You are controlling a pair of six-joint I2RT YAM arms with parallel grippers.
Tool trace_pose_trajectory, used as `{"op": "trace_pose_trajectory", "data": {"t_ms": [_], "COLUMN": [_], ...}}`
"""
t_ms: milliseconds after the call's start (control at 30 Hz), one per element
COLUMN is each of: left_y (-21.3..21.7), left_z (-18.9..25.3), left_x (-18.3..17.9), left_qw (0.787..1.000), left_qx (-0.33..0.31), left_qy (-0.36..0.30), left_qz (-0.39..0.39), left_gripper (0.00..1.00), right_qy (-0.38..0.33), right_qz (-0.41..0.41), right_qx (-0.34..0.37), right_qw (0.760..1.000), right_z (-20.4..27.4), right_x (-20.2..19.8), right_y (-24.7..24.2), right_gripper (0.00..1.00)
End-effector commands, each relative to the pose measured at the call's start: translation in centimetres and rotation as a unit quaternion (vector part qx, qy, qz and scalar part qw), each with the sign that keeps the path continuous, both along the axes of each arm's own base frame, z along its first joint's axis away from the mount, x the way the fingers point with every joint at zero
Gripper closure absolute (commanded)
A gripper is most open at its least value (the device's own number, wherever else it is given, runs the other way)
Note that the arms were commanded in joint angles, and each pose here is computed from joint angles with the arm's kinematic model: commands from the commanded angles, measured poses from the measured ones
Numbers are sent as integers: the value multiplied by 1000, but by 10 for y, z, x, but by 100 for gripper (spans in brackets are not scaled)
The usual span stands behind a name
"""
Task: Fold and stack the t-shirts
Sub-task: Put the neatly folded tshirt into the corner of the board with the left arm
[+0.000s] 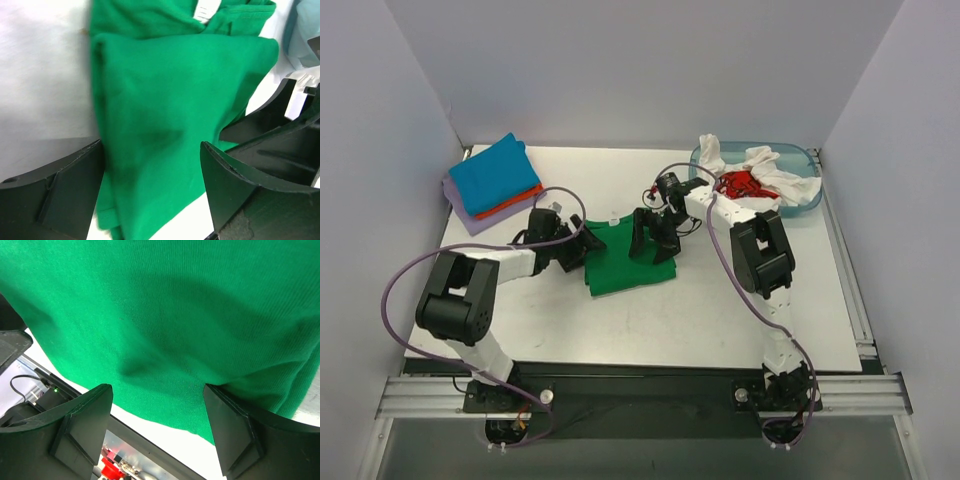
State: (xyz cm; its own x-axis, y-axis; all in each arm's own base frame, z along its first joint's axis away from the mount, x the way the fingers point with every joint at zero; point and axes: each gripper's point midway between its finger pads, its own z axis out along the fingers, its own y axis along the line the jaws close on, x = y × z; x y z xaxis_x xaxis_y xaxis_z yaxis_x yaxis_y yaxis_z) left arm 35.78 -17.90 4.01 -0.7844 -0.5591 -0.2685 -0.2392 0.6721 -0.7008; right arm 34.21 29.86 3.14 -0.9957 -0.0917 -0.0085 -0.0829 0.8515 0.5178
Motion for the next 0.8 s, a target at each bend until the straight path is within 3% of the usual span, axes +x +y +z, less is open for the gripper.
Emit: {"op": "trace_pose_trajectory", "data": {"t_ms": [0,133,233,367,400,500,767], "left_y": [-1,-29,-39,-35,-33,-28,-8], "left_z": [-51,-70,-76,-78,-77,-70,-25], "left_x": [-22,-28,-31,-31,-31,-22,14], "left_qw": [996,994,992,990,988,984,965], "left_qx": [58,55,59,78,88,124,234], "left_qy": [67,91,104,111,117,112,68], "left_qz": [0,-37,-51,-50,-54,-60,-93], "left_gripper": [15,19,31,60,74,97,100], "right_qy": [33,35,37,37,36,33,6], "right_qz": [4,6,7,10,11,11,8], "right_qx": [-63,-60,-61,-62,-62,-57,-51], "right_qw": [997,998,997,997,997,998,999], "right_z": [-34,-33,-33,-32,-31,-28,-4], "right_x": [-16,-16,-18,-20,-20,-19,-13], "right_y": [-24,-23,-23,-23,-23,-22,-29], "right_gripper": [24,24,25,25,25,24,21]}}
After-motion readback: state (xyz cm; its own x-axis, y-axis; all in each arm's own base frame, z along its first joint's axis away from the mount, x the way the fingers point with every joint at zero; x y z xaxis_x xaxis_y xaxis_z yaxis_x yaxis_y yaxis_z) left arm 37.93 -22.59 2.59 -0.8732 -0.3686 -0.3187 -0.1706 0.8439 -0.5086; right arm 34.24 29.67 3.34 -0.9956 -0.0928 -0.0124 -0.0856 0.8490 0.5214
